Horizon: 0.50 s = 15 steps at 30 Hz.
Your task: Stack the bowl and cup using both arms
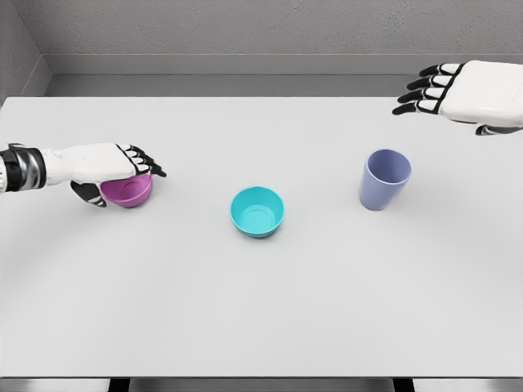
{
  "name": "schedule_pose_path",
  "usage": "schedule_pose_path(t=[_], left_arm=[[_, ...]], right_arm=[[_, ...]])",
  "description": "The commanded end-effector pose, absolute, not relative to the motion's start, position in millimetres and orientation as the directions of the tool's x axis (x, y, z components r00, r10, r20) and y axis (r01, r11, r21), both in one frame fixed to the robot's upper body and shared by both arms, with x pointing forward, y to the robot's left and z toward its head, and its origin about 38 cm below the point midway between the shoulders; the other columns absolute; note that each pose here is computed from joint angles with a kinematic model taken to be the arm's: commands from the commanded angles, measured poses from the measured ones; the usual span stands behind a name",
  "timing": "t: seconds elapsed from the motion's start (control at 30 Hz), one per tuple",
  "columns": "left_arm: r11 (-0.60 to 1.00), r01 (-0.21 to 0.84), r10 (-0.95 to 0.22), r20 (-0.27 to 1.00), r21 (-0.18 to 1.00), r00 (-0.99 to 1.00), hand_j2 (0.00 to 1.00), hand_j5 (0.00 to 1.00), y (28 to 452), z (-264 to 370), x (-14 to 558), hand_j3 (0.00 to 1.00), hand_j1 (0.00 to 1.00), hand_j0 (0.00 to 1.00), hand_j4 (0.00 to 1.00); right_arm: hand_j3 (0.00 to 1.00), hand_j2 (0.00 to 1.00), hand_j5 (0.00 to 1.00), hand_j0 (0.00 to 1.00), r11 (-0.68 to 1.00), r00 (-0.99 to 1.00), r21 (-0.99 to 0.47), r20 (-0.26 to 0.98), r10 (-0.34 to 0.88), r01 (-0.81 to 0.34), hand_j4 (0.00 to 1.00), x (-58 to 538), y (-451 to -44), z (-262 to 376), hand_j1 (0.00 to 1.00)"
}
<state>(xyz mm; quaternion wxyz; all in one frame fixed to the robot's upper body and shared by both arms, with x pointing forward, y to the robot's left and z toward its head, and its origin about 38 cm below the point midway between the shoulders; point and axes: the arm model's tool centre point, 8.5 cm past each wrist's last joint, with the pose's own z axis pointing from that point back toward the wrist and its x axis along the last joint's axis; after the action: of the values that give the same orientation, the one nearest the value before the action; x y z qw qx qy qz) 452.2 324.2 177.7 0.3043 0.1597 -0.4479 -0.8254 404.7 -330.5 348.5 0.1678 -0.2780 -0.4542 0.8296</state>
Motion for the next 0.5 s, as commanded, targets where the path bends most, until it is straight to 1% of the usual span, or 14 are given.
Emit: schedule_pose_path(t=[0.0, 0.47], left_arm=[[-0.408, 0.364, -0.65, 0.014, 0.837, -0.76, 1.0, 1.0, 323.7, 176.0, 453.5, 1.0, 1.0, 1.0, 1.0], [-0.419, 0.359, -0.651, -0.001, 0.834, -0.759, 1.0, 1.0, 324.1, 177.1, 456.0, 1.0, 1.0, 1.0, 1.0]], right_arm=[[1.0, 1.0, 1.0, 1.0, -0.528, -0.788, -0.849, -0.307, 0.534, -0.028, 1.0, 404.9, -331.2, 349.0, 1.0], [1.0, 1.0, 1.0, 1.0, -0.529, -0.789, -0.848, -0.308, 0.532, -0.026, 1.0, 404.4, -330.4, 349.2, 1.0]])
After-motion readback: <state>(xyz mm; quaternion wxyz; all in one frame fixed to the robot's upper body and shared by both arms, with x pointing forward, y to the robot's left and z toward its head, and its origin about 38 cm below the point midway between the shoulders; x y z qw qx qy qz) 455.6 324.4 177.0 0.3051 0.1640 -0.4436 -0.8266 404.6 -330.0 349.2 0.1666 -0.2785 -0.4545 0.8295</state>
